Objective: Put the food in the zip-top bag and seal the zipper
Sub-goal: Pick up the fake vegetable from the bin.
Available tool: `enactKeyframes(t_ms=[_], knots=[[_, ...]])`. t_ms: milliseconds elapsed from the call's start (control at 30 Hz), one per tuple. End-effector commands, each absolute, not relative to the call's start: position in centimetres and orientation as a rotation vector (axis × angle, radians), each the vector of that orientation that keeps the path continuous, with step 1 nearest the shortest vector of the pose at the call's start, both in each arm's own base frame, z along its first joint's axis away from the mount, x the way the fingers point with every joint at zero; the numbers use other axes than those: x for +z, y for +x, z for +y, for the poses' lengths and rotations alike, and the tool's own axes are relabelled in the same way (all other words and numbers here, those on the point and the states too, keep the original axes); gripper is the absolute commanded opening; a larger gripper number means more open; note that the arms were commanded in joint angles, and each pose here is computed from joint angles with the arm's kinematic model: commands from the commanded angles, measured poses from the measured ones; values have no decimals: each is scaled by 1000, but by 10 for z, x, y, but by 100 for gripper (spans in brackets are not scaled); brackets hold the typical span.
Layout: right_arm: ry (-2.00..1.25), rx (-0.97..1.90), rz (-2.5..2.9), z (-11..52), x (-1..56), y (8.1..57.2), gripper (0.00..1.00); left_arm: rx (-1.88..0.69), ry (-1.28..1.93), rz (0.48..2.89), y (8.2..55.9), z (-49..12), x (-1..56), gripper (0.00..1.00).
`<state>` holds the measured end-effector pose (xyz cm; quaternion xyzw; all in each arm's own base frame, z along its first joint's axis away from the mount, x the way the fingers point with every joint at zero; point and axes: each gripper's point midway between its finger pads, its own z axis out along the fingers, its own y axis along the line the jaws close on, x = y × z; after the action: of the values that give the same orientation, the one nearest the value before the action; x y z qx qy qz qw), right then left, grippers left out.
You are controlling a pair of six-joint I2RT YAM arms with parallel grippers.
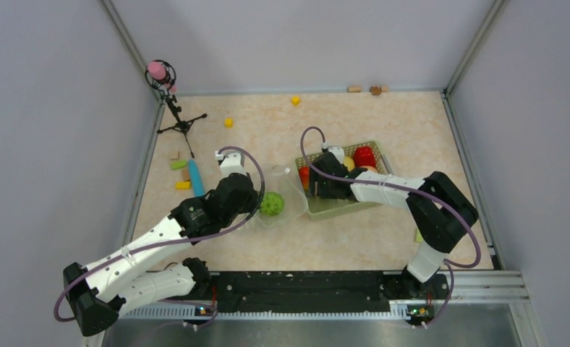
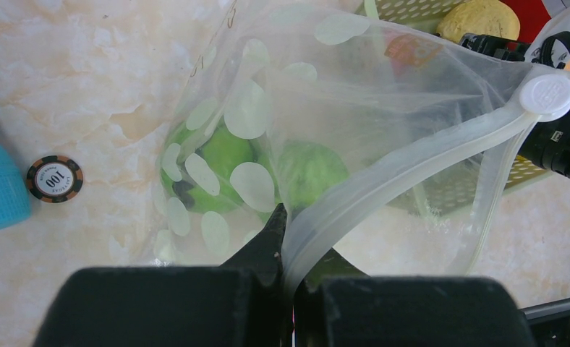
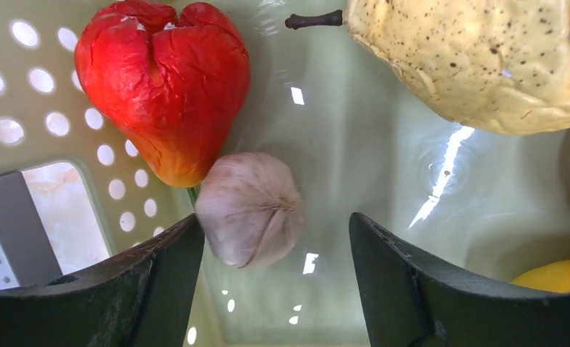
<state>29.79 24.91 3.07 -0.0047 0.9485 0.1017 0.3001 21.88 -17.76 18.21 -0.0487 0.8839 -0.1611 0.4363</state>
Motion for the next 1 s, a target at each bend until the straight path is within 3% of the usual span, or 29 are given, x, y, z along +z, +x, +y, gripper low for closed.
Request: enactKeyframes(t_ms=[0, 67, 433, 700, 967], knots=[[46, 288, 2485, 254, 40, 313, 69, -458, -140, 2140, 224, -183, 200, 0], [57, 297, 2495, 255, 36, 311, 62, -465, -135, 2144, 223, -185, 200, 0], [87, 268, 2510, 247, 25, 305, 51, -467, -128, 2152, 224, -187, 197, 0], [52, 301, 2449, 246, 48, 307, 26, -472, -119, 2161, 223, -190, 196, 0], [87, 426, 2259, 229, 111, 295, 23, -475, -114, 2163, 223, -191, 195, 0]])
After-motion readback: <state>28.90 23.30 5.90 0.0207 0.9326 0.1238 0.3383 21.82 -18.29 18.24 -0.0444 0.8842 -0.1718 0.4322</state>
